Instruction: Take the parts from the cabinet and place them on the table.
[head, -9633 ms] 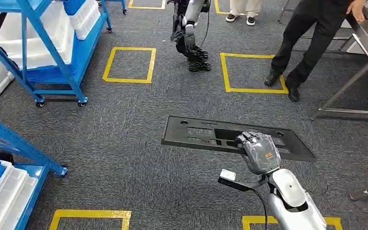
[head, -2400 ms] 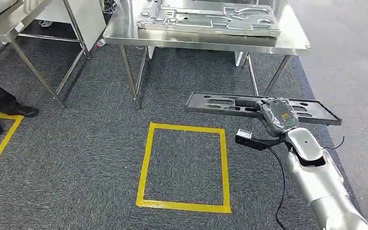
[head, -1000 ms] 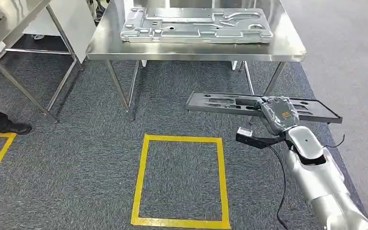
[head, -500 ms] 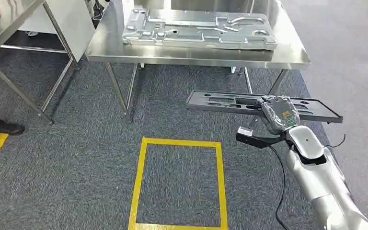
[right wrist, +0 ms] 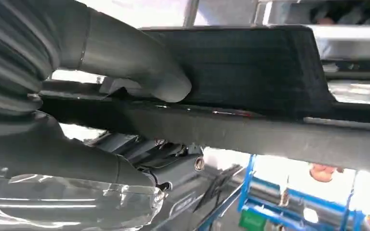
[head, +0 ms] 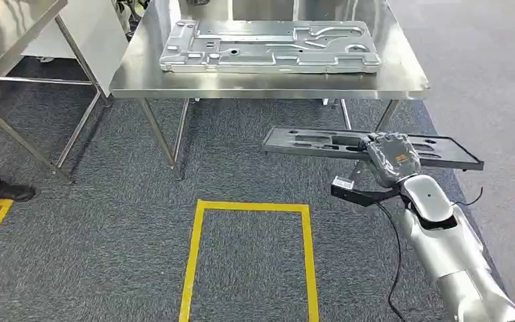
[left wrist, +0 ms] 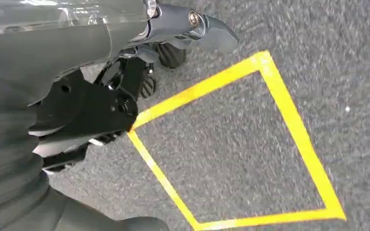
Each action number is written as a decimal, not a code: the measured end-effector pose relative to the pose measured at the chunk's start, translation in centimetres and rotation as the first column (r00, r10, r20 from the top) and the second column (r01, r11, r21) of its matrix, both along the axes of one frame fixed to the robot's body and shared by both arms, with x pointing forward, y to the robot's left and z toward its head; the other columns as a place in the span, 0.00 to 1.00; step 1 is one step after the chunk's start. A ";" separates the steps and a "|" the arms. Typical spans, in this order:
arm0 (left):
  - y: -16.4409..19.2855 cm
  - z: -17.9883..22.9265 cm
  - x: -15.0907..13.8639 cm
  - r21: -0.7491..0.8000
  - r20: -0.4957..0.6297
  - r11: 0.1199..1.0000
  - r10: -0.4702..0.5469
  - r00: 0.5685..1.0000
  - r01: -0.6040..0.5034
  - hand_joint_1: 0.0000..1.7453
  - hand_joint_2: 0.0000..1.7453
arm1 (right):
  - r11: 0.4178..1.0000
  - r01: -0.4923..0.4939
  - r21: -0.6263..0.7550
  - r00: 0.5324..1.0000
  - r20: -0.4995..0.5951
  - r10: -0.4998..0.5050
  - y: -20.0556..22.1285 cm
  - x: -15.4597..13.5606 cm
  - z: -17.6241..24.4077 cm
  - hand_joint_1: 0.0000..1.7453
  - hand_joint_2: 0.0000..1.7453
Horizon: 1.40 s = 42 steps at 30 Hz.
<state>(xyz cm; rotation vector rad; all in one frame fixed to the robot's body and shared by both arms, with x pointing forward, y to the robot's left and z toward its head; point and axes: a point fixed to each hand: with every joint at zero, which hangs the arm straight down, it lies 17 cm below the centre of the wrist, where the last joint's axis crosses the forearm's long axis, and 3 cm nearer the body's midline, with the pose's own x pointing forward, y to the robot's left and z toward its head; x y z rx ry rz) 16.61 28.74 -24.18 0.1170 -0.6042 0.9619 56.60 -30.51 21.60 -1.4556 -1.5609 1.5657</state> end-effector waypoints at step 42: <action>0.2 -0.3 -0.8 0.017 -0.031 1.000 -0.011 0.999 0.012 0.00 1.00 | 0.997 0.071 -0.004 0.875 0.481 -0.060 -0.4 -1.5 10.3 1.00 1.00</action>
